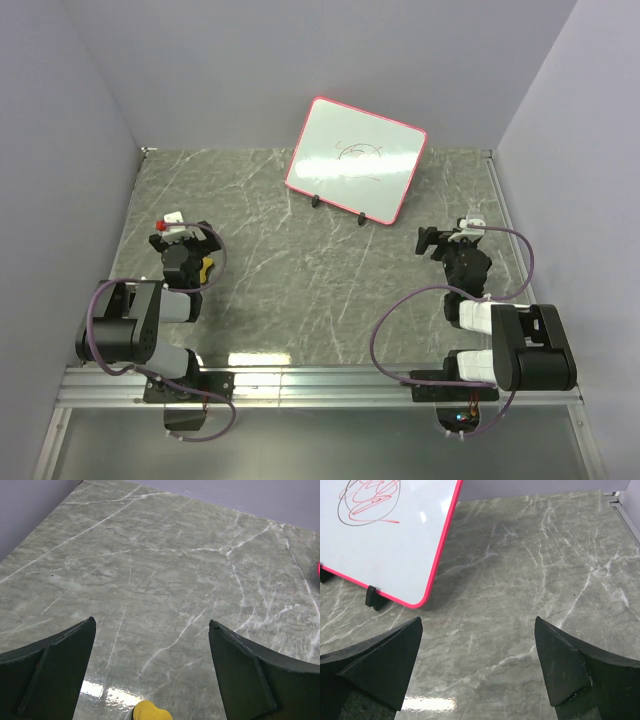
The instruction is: Erase the whiteboard
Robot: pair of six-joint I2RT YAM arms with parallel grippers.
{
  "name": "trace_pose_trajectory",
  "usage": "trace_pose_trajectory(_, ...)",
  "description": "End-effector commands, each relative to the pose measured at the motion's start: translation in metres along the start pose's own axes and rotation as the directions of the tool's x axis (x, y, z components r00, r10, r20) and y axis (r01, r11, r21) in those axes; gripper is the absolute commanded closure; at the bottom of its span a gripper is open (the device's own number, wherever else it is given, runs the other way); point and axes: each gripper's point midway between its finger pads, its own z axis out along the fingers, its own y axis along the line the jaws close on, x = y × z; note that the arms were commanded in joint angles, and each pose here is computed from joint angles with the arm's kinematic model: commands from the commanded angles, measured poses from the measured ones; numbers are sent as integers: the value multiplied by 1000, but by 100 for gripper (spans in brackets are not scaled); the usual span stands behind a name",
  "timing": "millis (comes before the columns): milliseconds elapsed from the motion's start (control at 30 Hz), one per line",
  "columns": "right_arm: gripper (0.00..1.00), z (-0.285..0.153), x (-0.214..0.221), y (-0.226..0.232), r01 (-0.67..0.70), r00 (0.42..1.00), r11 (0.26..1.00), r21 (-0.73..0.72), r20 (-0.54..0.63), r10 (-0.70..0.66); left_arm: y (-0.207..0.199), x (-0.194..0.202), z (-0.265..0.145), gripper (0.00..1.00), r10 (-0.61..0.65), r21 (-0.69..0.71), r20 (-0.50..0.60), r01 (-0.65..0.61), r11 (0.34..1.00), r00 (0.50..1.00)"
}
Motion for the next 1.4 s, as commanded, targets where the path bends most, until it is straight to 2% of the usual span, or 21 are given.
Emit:
trace_pose_trajectory(0, 0, 5, -18, 1, 14, 998, 1000, 1, 58, -14, -8, -20, 3, 1, -5, 34, 67, 2, 999, 998)
trace_pose_trajectory(533, 0, 8, -24, 3, 19, 998, 1000, -5, 62, -19, -9, -21, 4, 0, -7, 34, 69, 4, 999, 998)
trace_pose_trajectory(600, 0, 14, -34, 9, 34, 999, 999, -38, 41, -32, -8, -20, 4, 1, -5, 34, 67, 2, 999, 998)
trace_pose_trajectory(667, 0, 22, -35, 14, 49, 998, 996, -70, -41, -52, -9, -21, 4, 1, -7, 34, 70, 5, 999, 998)
trace_pose_trajectory(700, 0, 21, -41, 22, 52, 998, 992, -111, -41, -57, -9, -22, 4, 0, -6, 35, 74, 4, 999, 997)
trace_pose_trajectory(767, 0, 20, -53, 20, 33, 999, 996, -87, -31, -36, -11, -25, 2, 1, -5, 47, 86, 1, 999, 996)
trace_pose_trajectory(867, 0, 13, -90, 17, -49, 997, 998, -37, 58, 51, -6, -41, -4, 1, -26, 20, 119, 24, 1000, 993)
trace_pose_trajectory(900, 0, 8, -108, 21, -55, 994, 997, -49, 90, 59, -5, -34, -3, 1, -29, 2, 64, 29, 1000, 998)
trace_pose_trajectory(933, 0, 6, -119, 32, -76, 994, 995, -72, 76, 82, -4, -47, -3, 1, -56, -17, 60, 57, 998, 997)
trace_pose_trajectory(967, 0, 2, -134, 35, -108, 990, 992, -71, 85, 114, -2, -47, 1, 1, -69, -53, 7, 69, 996, 998)
trace_pose_trajectory(1000, 0, -2, -126, 36, -130, 991, 990, -47, 12, 131, -1, -42, 7, 1, -116, -120, -122, 102, 988, 986)
trace_pose_trajectory(1033, 0, -3, -155, 42, -148, 988, 987, -54, 42, 151, 2, -45, 8, 1, -188, -186, -147, 159, 969, 971)
trace_pose_trajectory(1067, 0, -7, -164, 51, -183, 982, 980, -82, 24, 186, 7, -45, 6, 1, -257, -257, -180, 207, 944, 950)
trace_pose_trajectory(1100, 0, -14, -177, 60, -190, 981, 974, -123, 25, 195, -2, -64, 11, 1, -356, -270, -166, 305, 913, 920)
trace_pose_trajectory(1133, 0, -23, -191, 75, -189, 981, 964, -187, 12, 195, 2, -62, 4, 1, -369, -280, -217, 304, 910, 904)
trace_pose_trajectory(1167, 0, -35, -204, 90, -205, 976, 949, -241, 23, 216, -10, -68, 4, 1, -391, -229, -243, 339, 913, 888)
trace_pose_trajectory(1200, 0, -43, -205, 95, -229, 972, 940, -253, -4, 236, -34, -84, 4, 0, -419, -116, -284, 403, 908, 863)
trace_pose_trajectory(1233, 0, -50, -213, 96, -274, 960, 929, -249, -14, 279, -43, -94, 2, 0, -429, -69, -304, 429, 901, 851)
trace_pose_trajectory(1267, 0, -57, -215, 90, -397, 917, 900, -183, -32, 398, -49, -96, -1, 0, -457, -69, -334, 462, 884, 824)
trace_pose_trajectory(1300, 0, -61, -206, 86, -455, 891, 880, -139, -66, 450, -60, -113, 0, 1, -477, -41, -343, 495, 868, 809)
trace_pose_trajectory(1367, 0, -68, -199, 84, -547, 836, 831, -98, -93, 540, -62, -108, -3, 1, -549, -118, -398, 552, 826, 735)
